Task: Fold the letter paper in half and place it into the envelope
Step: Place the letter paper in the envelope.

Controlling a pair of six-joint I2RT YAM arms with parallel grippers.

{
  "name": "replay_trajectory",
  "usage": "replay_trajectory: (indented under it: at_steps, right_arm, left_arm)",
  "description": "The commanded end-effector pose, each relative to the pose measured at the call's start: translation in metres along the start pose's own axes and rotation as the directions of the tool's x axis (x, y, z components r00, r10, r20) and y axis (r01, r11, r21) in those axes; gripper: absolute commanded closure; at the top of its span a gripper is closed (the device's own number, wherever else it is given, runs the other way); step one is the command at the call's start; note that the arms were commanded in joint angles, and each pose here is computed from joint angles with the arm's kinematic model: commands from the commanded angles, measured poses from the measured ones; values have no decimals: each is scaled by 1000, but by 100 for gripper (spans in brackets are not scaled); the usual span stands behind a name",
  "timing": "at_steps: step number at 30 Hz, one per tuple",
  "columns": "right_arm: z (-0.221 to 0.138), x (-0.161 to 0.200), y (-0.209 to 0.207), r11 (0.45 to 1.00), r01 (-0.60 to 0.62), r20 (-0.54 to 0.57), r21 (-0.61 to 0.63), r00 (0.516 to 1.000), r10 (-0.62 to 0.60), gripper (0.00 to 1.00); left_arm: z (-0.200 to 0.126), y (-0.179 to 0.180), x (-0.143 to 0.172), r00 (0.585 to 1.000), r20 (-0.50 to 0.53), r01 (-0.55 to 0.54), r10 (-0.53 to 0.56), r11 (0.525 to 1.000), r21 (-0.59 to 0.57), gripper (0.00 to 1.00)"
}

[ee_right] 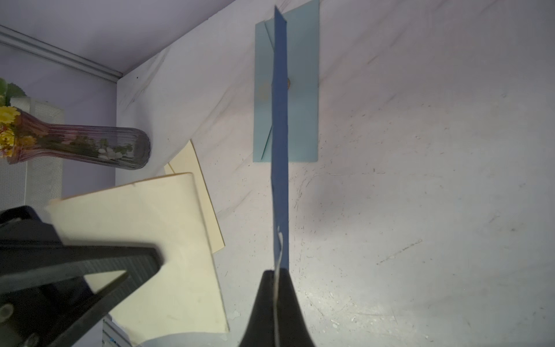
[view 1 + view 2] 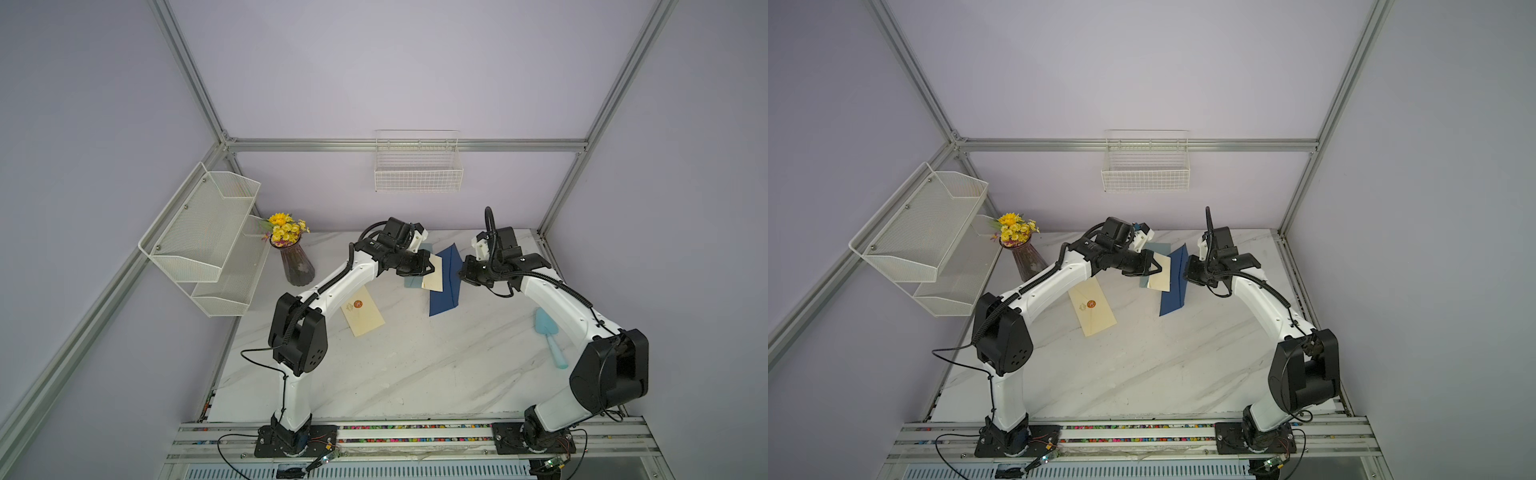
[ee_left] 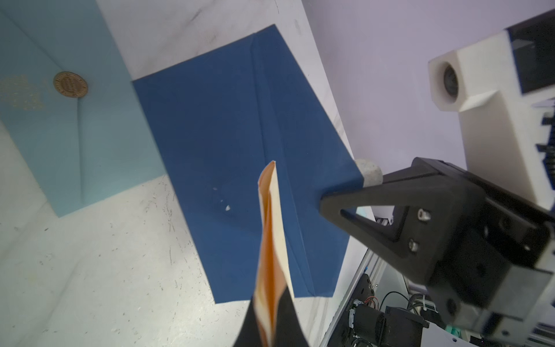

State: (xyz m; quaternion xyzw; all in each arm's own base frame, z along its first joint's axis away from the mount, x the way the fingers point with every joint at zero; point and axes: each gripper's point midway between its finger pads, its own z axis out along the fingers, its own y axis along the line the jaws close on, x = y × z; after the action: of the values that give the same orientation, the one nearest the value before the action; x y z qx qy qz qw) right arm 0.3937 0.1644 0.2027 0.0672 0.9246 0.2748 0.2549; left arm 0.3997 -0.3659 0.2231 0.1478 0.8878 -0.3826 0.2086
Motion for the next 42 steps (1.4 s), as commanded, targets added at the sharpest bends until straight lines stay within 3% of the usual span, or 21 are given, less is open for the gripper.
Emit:
replay_trajectory:
  at_steps: [1,15,42]
  right_arm:
    - [-5,3,22,996,-24,11,-91,1000,25,100]
    - [-5,13,62,940,-90,-19,-330,996,89,100]
    - [-4,11,78,907,-100,-49,-410,995,87,100]
  left_arm:
    - [0,-11,0,999,-6,-51,51,999,-7,100]
    - [13,-25,8,997,-42,-68,69,997,25,100]
    - [53,-26,20,995,-89,-42,51,994,102,97]
